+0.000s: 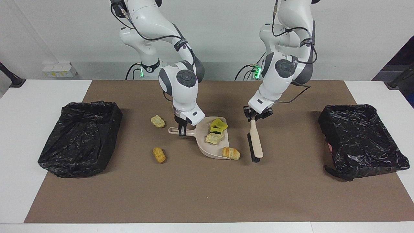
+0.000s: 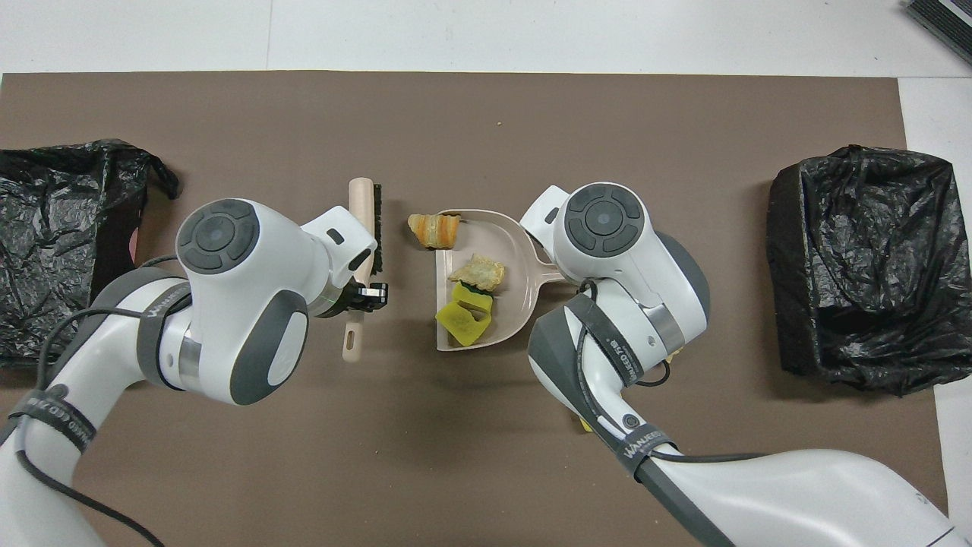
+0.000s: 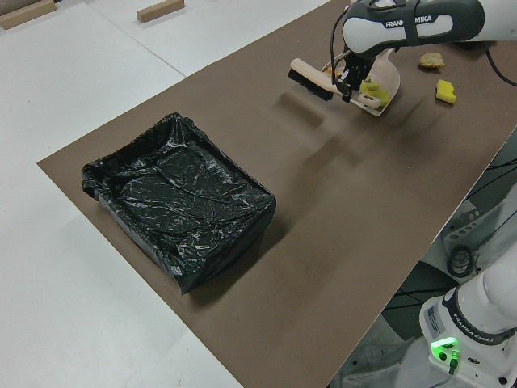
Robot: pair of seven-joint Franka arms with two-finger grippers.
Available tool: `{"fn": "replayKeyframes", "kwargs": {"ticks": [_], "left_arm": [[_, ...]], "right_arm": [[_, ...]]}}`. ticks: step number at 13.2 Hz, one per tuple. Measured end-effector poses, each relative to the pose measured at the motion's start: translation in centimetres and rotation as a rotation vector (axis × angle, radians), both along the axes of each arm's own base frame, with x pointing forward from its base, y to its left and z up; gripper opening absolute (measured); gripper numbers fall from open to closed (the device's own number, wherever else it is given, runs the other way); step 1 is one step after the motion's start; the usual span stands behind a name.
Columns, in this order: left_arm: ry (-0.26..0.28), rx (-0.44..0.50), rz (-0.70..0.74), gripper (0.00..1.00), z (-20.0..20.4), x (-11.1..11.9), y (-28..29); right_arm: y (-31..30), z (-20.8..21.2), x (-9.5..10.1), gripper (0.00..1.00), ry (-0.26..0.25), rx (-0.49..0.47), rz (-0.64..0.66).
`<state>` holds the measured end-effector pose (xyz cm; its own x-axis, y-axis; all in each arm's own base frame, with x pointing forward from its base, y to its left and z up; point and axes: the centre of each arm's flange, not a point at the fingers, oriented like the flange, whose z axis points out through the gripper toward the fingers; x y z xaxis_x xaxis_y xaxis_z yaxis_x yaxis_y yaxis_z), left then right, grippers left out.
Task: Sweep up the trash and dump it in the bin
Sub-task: 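Sweep the remaining pieces into the dustpan with the brush again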
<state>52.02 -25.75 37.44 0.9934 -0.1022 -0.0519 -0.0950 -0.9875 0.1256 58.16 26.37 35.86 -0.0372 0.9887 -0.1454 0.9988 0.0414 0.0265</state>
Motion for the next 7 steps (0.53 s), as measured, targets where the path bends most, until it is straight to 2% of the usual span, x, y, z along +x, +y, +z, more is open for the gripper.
{"fn": "replayKeyframes", "kwargs": {"ticks": [7], "left_arm": [[0.021,0.008,-0.090,0.26,-1.0,-3.7,-6.5]], "right_arm": [[0.0,0.0,0.0,0.32,0.001,0.000,0.001]]}}
